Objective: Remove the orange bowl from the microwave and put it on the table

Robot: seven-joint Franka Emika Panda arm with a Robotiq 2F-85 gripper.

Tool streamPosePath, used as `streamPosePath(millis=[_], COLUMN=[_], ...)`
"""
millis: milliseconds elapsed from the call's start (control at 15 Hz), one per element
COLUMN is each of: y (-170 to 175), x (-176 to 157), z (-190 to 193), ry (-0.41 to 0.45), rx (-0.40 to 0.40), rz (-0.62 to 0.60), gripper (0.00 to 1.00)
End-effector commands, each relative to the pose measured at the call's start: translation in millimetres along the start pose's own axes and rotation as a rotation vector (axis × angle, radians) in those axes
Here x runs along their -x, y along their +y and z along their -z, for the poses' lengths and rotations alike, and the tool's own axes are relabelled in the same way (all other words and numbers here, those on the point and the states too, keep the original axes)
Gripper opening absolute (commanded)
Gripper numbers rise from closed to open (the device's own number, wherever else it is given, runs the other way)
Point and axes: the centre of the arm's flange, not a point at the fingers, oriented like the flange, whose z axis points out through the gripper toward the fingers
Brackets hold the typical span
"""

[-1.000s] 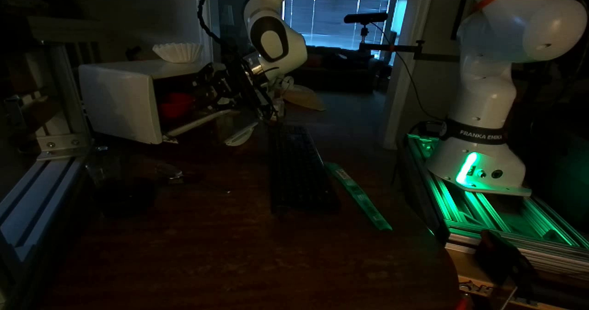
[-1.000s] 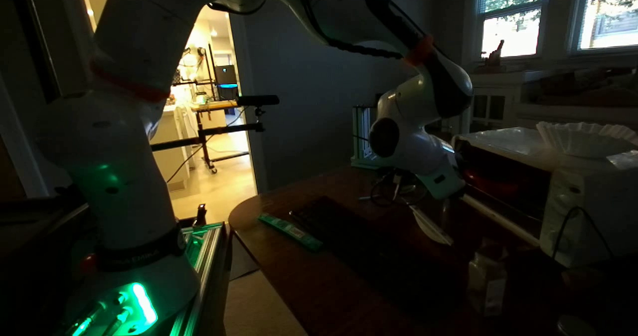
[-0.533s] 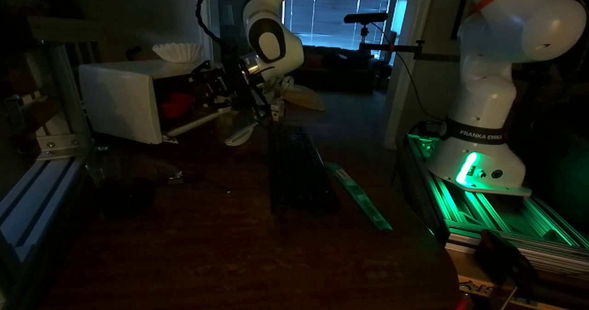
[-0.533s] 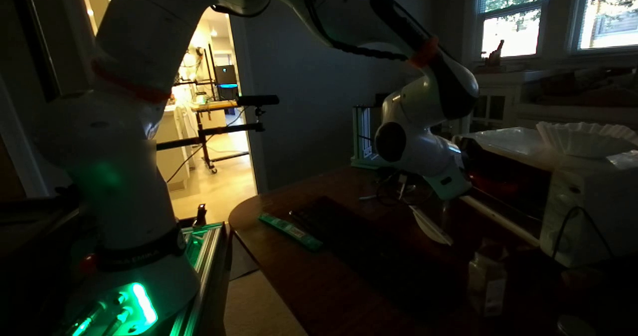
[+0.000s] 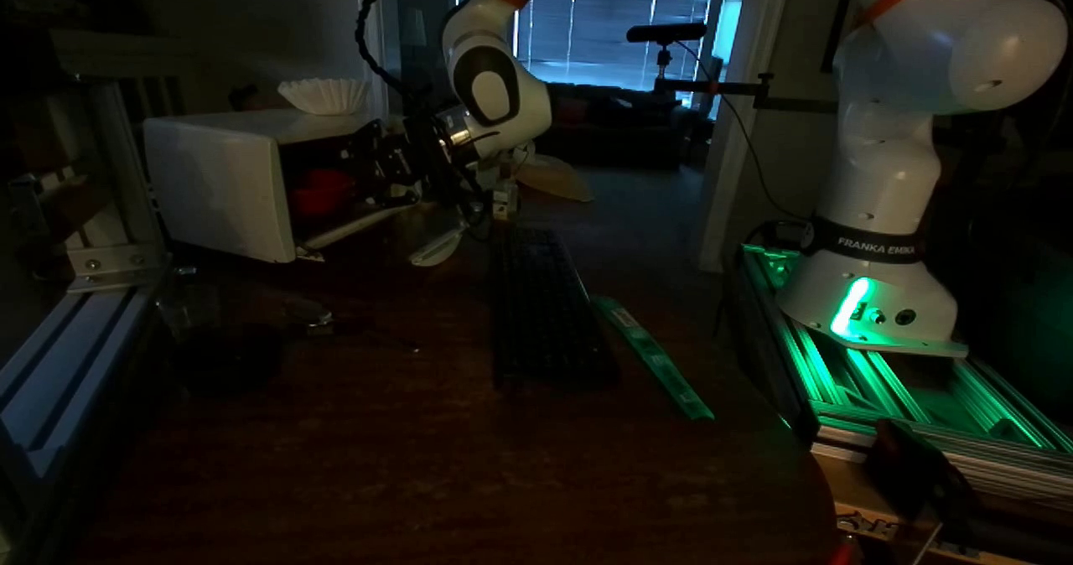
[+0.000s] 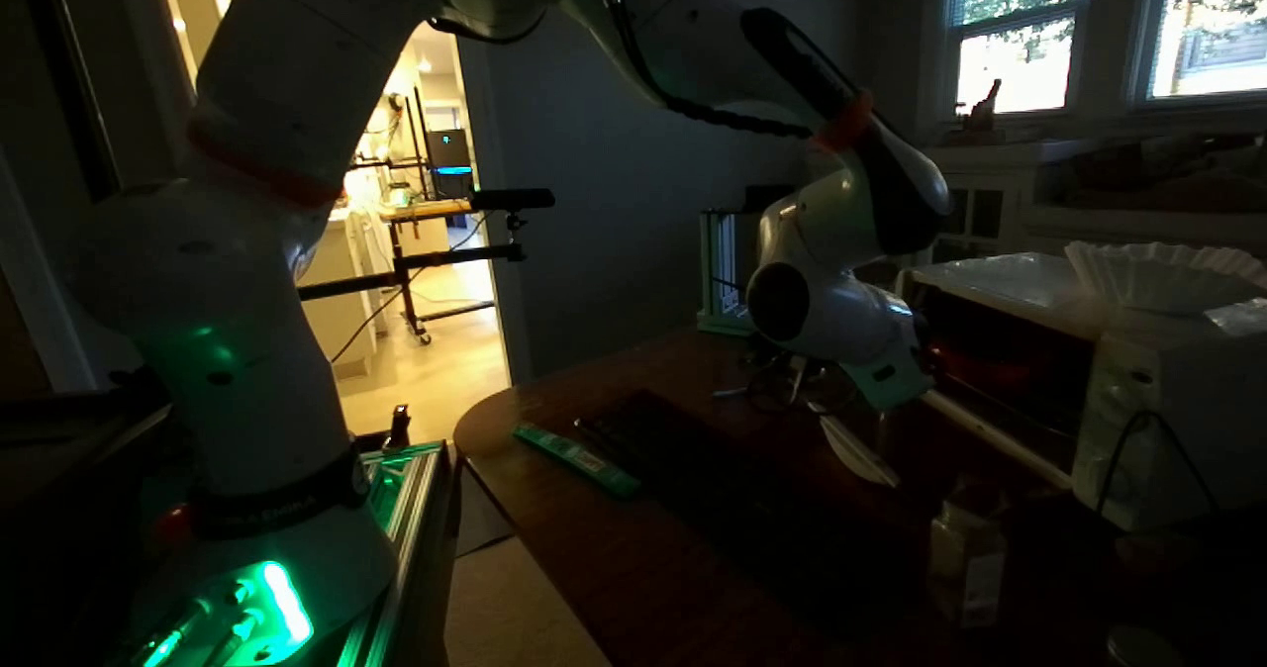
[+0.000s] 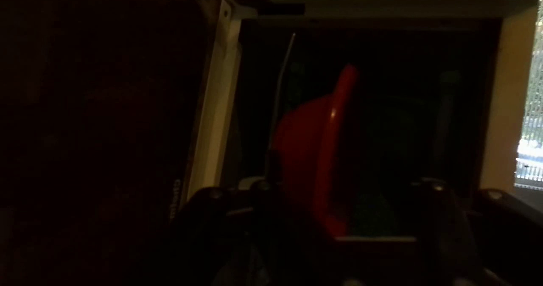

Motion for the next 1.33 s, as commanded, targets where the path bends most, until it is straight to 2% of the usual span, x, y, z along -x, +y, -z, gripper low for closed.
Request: streamPosePath(millis=[0, 600, 667, 800, 867, 933, 1067, 1267], y=[6, -1, -2, -1, -1, -2, -3, -4], x=[4, -1, -1, -2, -2, -2, -2, -1], z=[-4, 0, 0, 0, 0, 0, 0, 0], ry=[-0.018, -0.035, -0.036, -0.035, -0.037, -0.039, -0.043, -0.049], rx=[-0.029, -0.081, -0.084, -0.087, -0.088, -0.092, -0.099, -0.105], rz=[-0.035, -0.07, -0.072, -0.074, -0.073, -0.075, -0.077, -0.08], gripper=[0.61, 0.59, 0.53, 0.33, 0.33, 0.26, 0.2, 0.27])
